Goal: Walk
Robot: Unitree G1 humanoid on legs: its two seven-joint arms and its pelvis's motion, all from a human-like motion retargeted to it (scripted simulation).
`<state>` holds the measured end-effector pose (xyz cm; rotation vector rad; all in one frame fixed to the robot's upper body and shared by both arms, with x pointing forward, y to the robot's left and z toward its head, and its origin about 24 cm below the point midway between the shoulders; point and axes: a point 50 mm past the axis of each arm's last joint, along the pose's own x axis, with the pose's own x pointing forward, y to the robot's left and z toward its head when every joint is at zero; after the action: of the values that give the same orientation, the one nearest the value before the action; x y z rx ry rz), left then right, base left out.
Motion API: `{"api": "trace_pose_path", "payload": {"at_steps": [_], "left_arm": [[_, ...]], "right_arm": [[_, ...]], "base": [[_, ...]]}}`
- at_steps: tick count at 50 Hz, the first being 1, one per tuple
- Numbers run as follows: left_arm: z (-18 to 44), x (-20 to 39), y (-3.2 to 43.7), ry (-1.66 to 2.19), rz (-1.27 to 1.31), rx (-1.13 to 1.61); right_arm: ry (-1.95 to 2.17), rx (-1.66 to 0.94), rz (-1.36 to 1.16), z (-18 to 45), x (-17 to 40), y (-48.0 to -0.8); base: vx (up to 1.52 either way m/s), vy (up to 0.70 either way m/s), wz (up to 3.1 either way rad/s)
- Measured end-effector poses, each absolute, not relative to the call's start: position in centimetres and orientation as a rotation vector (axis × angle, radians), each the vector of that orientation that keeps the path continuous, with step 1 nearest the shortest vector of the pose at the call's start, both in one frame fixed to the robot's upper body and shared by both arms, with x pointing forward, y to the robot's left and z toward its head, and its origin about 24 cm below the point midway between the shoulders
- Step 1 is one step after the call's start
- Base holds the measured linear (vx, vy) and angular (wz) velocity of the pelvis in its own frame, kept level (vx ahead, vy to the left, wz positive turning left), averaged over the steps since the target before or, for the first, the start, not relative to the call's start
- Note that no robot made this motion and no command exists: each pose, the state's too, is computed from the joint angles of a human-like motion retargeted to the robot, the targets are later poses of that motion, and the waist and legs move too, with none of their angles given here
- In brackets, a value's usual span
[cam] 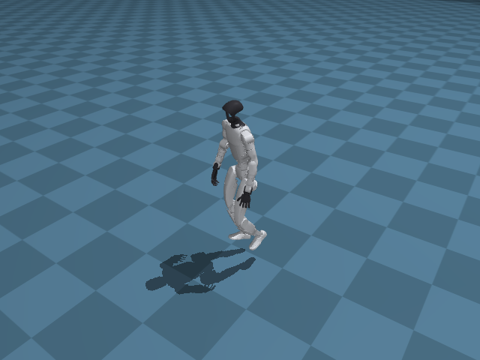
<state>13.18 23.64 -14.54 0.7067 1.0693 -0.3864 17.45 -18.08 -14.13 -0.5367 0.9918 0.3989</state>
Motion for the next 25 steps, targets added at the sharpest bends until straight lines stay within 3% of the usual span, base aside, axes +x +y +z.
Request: {"api": "trace_pose_path", "payload": {"at_steps": [25], "left_arm": [[-14.8, 11.2, 25.2, 1.155, -0.335, 0.664]], "right_arm": [[0.946, -0.524, 0.389, -13.7, 18.3, -18.0]], "base": [[0.18, -0.05, 0.16]]}}
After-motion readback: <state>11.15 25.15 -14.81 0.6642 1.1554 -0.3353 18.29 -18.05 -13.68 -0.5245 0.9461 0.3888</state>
